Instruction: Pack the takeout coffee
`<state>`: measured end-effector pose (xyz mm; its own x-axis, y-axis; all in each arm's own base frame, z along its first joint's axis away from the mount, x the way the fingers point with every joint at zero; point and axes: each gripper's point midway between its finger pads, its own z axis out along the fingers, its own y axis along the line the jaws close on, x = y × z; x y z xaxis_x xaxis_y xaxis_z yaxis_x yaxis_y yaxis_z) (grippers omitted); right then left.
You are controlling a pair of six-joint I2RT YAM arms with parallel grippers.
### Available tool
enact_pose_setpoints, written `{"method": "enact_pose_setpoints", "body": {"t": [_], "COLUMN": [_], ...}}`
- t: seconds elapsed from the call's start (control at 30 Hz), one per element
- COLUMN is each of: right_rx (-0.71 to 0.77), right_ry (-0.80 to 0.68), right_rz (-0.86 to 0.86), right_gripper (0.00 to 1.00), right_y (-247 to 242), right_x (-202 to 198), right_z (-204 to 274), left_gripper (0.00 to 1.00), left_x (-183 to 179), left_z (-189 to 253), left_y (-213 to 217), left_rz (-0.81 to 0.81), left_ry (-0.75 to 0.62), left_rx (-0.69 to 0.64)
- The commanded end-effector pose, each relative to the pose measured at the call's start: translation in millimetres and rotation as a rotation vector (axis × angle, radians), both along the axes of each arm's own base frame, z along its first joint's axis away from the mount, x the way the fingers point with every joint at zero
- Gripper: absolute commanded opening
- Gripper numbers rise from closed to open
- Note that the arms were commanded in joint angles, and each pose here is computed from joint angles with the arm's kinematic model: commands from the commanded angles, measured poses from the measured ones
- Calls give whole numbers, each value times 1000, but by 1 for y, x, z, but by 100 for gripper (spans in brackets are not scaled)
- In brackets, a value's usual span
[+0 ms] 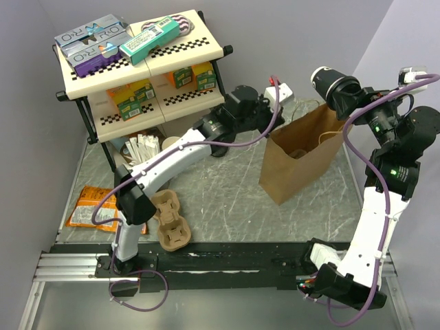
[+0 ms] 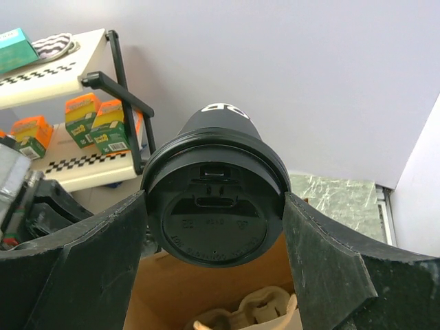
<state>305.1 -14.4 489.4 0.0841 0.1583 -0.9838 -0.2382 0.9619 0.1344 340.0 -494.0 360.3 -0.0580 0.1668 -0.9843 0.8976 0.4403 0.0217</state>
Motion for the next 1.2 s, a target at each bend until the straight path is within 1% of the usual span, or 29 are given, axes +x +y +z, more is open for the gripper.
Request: {"method": "enact_pose_setpoints", "body": {"t": [0.0,0.03,0.1,0.13,0.17,0.2,0.27,0.3,0.33,0.37,0.4,0.43,0.53,0.57,0.6,0.7,0.9,1.0,1.03,1.07,1.1,1.13,1.17], "right_rx": [-7,-8,-15,-24,-28,-27,-18,-15,-8,-7,-7,-7,-5,-6,-3,-7,-4,1,1,4,10,12,16], "right_ry": [-61,-58,-62,-68,-69,-68,-61,-62,-60,-61,-63,-63,-60,-59,-57,-62,-59,-55,-57,-55,-54,-54,-52], "right_rz": [9,5,1,-3,-7,-11,-18,-17,-15,-13,-17,-17,-30,-32,-33,-33,-42,-41,-41,-39,-33,-30,-23], "right_gripper": [63,62,62,62,62,62,62,62,62,62,62,62,62,62,62,62,62,62,62,62,62,62,62], "right_y": [3,2,2,1,0,-1,-4,-4,-3,-4,-4,-4,-6,-6,-6,-5,-7,-7,-7,-6,-5,-5,-4], "right_x": [-9,-8,-10,-11,-10,-10,-8,-8,-7,-7,-7,-7,-9,-10,-11,-14,-18,-18,-18,-18,-18,-19,-19], "right_z": [15,14,15,15,15,14,13,13,13,13,13,13,12,11,10,10,8,6,6,6,6,6,5], "left_gripper": [1,1,2,17,58,68,75,77,78,78,78,78,77,76,75,72,67,55,49,46,32,24,8], "left_x": [0,3,5,3,1,0,0,1,5,5,5,5,0,0,-4,-9,-6,-5,-4,-4,-3,1,2], "left_z": [43,40,34,42,43,52,48,59,49,49,52,43,33,37,29,19,-1,-6,-5,-2,1,4,8], "left_y": [41,53,61,65,65,64,54,50,42,38,33,23,5,2,-6,-13,-15,-14,-13,-12,-11,-8,-6], "left_rz": [-6,12,17,9,-2,-11,-32,-32,-35,-40,-48,-57,-94,-102,-123,-157,-143,-135,-125,-120,-113,-95,-85], "left_ry": [-104,-104,-96,-104,-106,-116,-69,-66,-37,-15,-21,-11,-2,-9,3,8,43,56,53,50,37,25,13], "left_rx": [5,19,24,9,5,-12,-29,-58,-61,-77,-88,-78,-76,-84,-76,-55,9,24,23,22,21,22,18]}}
